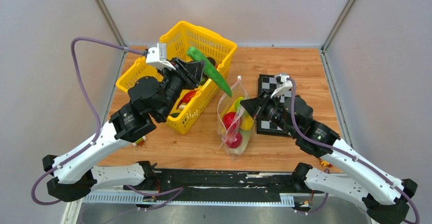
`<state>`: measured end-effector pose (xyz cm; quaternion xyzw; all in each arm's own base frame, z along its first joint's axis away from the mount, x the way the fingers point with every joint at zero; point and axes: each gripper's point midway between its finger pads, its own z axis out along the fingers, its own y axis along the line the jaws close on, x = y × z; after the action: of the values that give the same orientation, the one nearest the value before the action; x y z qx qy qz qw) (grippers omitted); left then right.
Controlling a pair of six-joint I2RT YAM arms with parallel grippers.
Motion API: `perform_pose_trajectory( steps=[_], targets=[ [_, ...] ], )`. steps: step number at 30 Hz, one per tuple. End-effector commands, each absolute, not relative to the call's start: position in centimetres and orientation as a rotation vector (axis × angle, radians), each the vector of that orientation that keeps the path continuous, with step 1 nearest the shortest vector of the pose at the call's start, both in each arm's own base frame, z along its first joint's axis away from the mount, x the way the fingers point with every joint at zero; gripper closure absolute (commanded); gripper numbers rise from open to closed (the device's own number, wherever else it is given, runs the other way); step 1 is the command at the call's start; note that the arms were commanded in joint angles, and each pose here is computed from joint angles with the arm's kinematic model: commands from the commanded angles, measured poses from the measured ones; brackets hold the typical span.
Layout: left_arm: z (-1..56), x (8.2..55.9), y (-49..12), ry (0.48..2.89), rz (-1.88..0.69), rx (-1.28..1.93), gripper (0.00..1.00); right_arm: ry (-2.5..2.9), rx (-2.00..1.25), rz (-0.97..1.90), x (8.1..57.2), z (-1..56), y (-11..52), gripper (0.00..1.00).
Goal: Place the food in the zip-top bag and seal the zipper
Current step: Place the fake vegetable in the zipper food storage bag.
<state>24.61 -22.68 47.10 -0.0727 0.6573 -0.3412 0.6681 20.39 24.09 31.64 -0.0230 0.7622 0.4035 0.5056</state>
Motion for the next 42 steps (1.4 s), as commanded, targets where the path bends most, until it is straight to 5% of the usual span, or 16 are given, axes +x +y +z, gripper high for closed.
perform_pose_trajectory(
  steps=[1,22,42],
  targets=[
    [48.2,22.8,-24.2,1.469,-0.901,-0.115,1.0,1.77,-0.027,1.008,20.4,33.8,23.7,1.0],
    [37.2,20.1,-31.3,1.716,-0.879,0.001,1.0,1.73,0.008,1.025,20.0,34.8,22.8,1.0],
    [30.8,18.2,-32.3,1.725,-0.873,-0.258,0.95,1.741,0.035,1.001,20.1,34.4,22.2,1.0]
  ],
)
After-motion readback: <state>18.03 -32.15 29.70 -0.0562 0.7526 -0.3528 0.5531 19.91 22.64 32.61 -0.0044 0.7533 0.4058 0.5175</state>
